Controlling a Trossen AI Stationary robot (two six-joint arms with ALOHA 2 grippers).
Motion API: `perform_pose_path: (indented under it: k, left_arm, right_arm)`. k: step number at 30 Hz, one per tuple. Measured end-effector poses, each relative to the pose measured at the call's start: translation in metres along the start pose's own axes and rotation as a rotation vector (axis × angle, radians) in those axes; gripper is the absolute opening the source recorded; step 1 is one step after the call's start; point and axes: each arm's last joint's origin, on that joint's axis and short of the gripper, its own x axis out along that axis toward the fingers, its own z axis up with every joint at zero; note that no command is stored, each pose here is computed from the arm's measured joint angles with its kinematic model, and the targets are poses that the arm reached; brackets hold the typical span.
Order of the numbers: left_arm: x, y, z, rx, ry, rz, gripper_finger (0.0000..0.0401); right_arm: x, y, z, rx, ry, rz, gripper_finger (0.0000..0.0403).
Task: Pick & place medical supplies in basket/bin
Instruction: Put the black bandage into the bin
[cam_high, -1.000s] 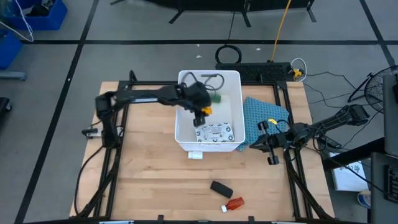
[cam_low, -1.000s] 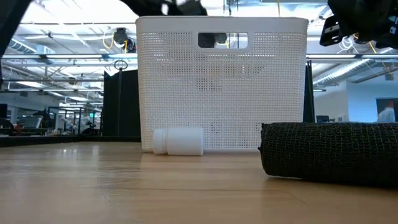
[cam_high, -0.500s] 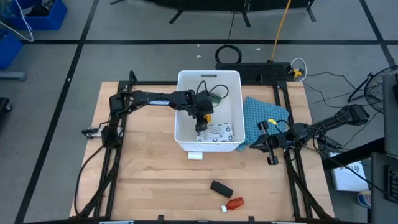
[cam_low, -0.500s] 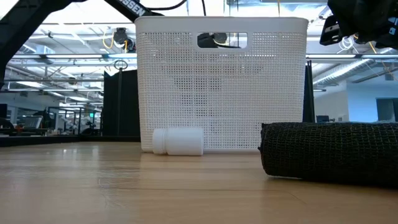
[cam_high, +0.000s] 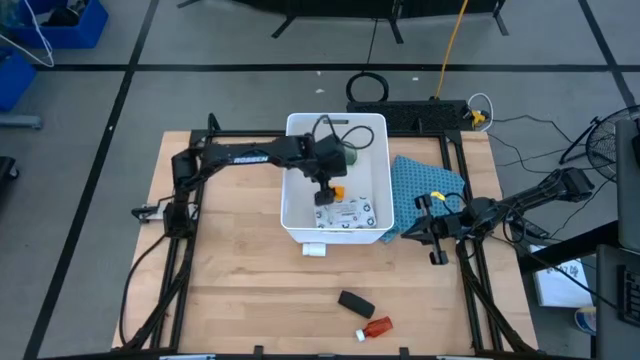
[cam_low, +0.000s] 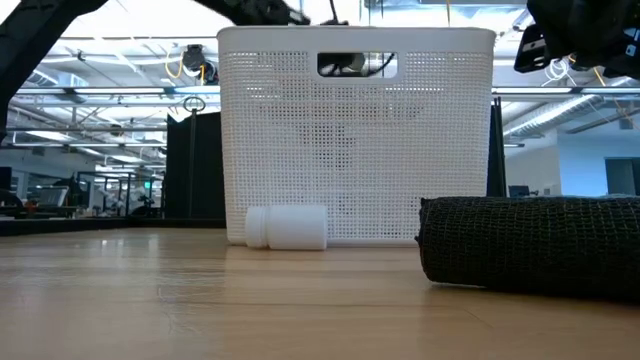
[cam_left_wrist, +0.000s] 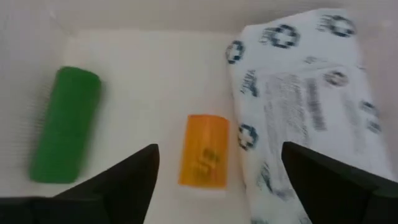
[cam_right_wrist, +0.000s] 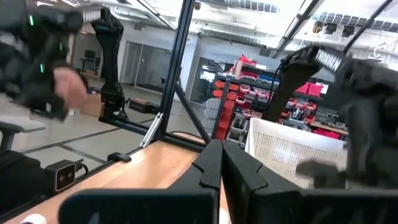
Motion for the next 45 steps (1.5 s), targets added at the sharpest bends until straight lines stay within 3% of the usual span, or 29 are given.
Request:
perform_pose_path:
  k: [4, 7, 12, 16, 18, 22, 25, 31, 37, 45]
  left_arm:
    - [-0.061, -0.017, 0.023, 0.113, 0.015, 0.018, 0.0336]
    - [-0.113, -0.035, 0.026, 0.186, 0.026, 0.063, 0.0292]
    - [-0.184, -0.064, 0.002, 0.164, -0.003, 0.17, 0.0147]
    - [-0.205, -0.089, -0.032, 0.152, -0.068, 0.19, 0.0021]
    - [-0.207, -0.099, -0.049, 0.174, -0.156, 0.169, 0.0015]
    - [-0.211, -0.112, -0.09, 0.199, -0.467, 0.061, 0.0013]
    - [-0.189, -0.116, -0.124, 0.207, -0.662, 0.044, 0.0004]
    - [-0.153, -0.115, -0.187, 0.146, -0.759, 0.107, 0.0002]
    - [-0.136, -0.117, -0.235, 0.067, -0.885, 0.02, 0.0002]
    - [-0.107, -0.123, -0.268, 0.064, -1.093, 0.006, 0.0001]
  right_arm:
    - [0.0, 0.0, 0.0, 0.006, 0.002, 0.003, 0.0]
    - [0.0, 0.0, -0.001, 0.006, 0.006, 0.004, 0.0]
    - [0.001, 0.001, -0.002, 0.013, 0.019, 0.007, 0.0]
    - [0.001, 0.001, -0.002, 0.033, 0.017, 0.006, 0.0]
    - [0.001, 0.001, -0.002, 0.034, 0.017, 0.007, 0.0]
    - [0.001, 0.0, -0.001, 0.065, 0.007, 0.004, 0.0]
    - [0.001, 0.0, 0.001, 0.067, -0.014, 0.0, 0.0]
    - [0.001, 0.0, 0.002, 0.068, -0.019, -0.001, 0.0]
    - [0.001, 0.0, 0.001, 0.076, -0.018, 0.0, 0.0]
    - [0.001, 0.0, 0.001, 0.094, -0.013, 0.001, 0.0]
